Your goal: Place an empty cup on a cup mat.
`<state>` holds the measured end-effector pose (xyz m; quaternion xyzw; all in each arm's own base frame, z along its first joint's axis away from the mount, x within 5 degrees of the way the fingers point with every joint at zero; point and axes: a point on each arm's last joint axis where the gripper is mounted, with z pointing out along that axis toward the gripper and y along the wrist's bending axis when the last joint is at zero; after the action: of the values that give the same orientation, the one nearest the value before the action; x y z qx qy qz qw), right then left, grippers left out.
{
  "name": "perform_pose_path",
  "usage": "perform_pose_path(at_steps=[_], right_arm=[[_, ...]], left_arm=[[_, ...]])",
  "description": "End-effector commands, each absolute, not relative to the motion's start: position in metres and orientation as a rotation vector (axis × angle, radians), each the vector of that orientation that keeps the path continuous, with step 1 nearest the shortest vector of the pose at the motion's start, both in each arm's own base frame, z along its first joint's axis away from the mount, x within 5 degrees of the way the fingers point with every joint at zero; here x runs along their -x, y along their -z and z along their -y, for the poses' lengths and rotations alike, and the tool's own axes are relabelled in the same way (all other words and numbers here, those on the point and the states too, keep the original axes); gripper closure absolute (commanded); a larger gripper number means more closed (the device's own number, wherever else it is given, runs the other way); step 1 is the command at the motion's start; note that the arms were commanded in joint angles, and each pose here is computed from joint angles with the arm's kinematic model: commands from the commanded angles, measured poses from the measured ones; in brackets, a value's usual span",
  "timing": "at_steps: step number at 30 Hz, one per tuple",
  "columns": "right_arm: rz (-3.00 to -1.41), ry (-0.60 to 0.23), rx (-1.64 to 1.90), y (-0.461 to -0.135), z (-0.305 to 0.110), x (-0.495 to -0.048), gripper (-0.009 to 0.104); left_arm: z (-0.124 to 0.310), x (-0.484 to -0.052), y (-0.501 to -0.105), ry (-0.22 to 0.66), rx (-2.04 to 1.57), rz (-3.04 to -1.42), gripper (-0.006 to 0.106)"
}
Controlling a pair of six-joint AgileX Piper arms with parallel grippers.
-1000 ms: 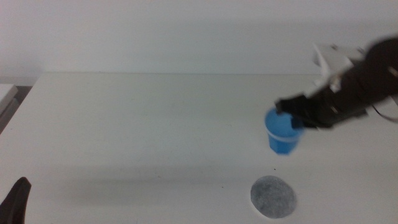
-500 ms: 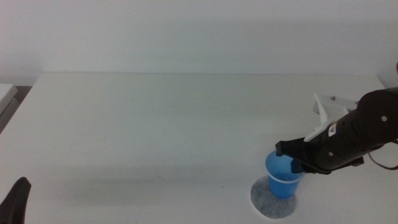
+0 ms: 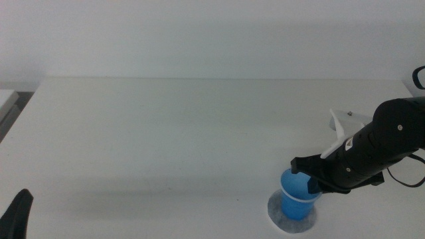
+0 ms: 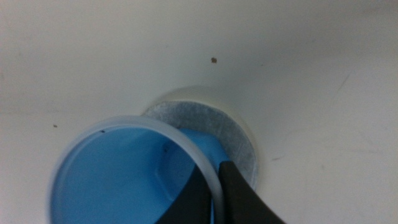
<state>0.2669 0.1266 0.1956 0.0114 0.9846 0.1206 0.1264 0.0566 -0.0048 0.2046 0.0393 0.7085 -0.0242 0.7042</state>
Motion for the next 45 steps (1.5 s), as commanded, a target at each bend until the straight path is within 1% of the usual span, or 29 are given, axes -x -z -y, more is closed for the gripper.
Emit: perform_pose_path(at_steps=[1, 3, 5, 8, 10, 12, 14, 15, 16, 17, 20, 23, 25, 28, 31, 32, 34, 37, 39, 40, 42, 45], right_arm=[[-2.897, -0.337, -0.012, -0.193, -0.126, -0.264, 0.093], [-2.896, -0.338, -0.012, -0.193, -0.126, -0.264, 0.085], [-2.892, -0.340, -0.011, -0.195, -0.126, -0.264, 0.073], [-2.853, -0.356, 0.017, -0.206, -0.126, -0.263, 0.049], [-2.803, -0.359, 0.063, -0.225, -0.125, -0.262, 0.034], [-2.728, -0.355, 0.112, -0.253, -0.122, -0.260, 0.022], [-2.639, -0.314, 0.168, -0.288, -0.115, -0.254, 0.014], [-2.607, -0.290, 0.188, -0.302, -0.112, -0.250, 0.012], [-2.556, -0.252, 0.212, -0.320, -0.106, -0.245, 0.011], [-2.509, -0.231, 0.223, -0.336, -0.101, -0.239, 0.011], [-2.350, -0.162, 0.206, -0.373, -0.084, -0.219, 0.011], [-2.235, -0.110, 0.109, -0.396, -0.065, -0.196, 0.011], [-2.204, -0.076, 0.058, -0.399, -0.054, -0.182, 0.011], [-2.195, -0.020, -0.013, -0.394, -0.038, -0.161, 0.011], [-2.175, -0.025, -0.030, -0.380, -0.028, -0.138, 0.011], [-2.157, -0.014, -0.044, -0.373, -0.023, -0.130, 0.011], [-2.122, -0.021, -0.074, -0.359, -0.015, -0.115, 0.011], [-2.065, -0.058, -0.162, -0.345, -0.003, -0.092, 0.011], [-2.040, -0.048, -0.183, -0.332, 0.003, -0.084, 0.011], [-2.037, -0.039, -0.164, -0.325, 0.004, -0.081, 0.011], [-2.034, -0.058, -0.097, -0.312, 0.003, -0.076, 0.011], [-1.973, -0.054, 0.018, -0.301, 0.002, -0.070, 0.011]], left_arm=[[0.005, -0.056, -0.205, 0.063, -0.081, -1.567, 0.007], [0.005, -0.056, -0.205, 0.063, -0.081, -1.567, 0.007], [0.005, -0.056, -0.205, 0.063, -0.081, -1.567, 0.007], [0.005, -0.056, -0.205, 0.063, -0.081, -1.567, 0.007], [0.005, -0.056, -0.205, 0.063, -0.081, -1.567, 0.007], [0.005, -0.056, -0.205, 0.063, -0.081, -1.567, 0.007], [0.005, -0.056, -0.205, 0.063, -0.081, -1.567, 0.007], [0.005, -0.056, -0.205, 0.063, -0.081, -1.567, 0.007], [0.005, -0.056, -0.205, 0.063, -0.081, -1.567, 0.007], [0.005, -0.056, -0.205, 0.063, -0.081, -1.567, 0.007], [0.005, -0.056, -0.205, 0.063, -0.081, -1.567, 0.007], [0.005, -0.056, -0.205, 0.063, -0.081, -1.567, 0.007], [0.005, -0.056, -0.205, 0.063, -0.081, -1.567, 0.007], [0.005, -0.056, -0.205, 0.063, -0.081, -1.567, 0.007], [0.005, -0.056, -0.205, 0.063, -0.081, -1.567, 0.007], [0.005, -0.056, -0.205, 0.063, -0.081, -1.567, 0.007], [0.005, -0.056, -0.205, 0.063, -0.081, -1.567, 0.007], [0.005, -0.056, -0.206, 0.064, -0.081, -1.565, 0.007], [0.005, -0.056, -0.206, 0.064, -0.081, -1.563, 0.007], [0.005, -0.056, -0.206, 0.064, -0.081, -1.563, 0.007], [0.005, -0.056, -0.206, 0.064, -0.081, -1.561, 0.007], [0.005, -0.056, -0.206, 0.064, -0.081, -1.560, 0.007]])
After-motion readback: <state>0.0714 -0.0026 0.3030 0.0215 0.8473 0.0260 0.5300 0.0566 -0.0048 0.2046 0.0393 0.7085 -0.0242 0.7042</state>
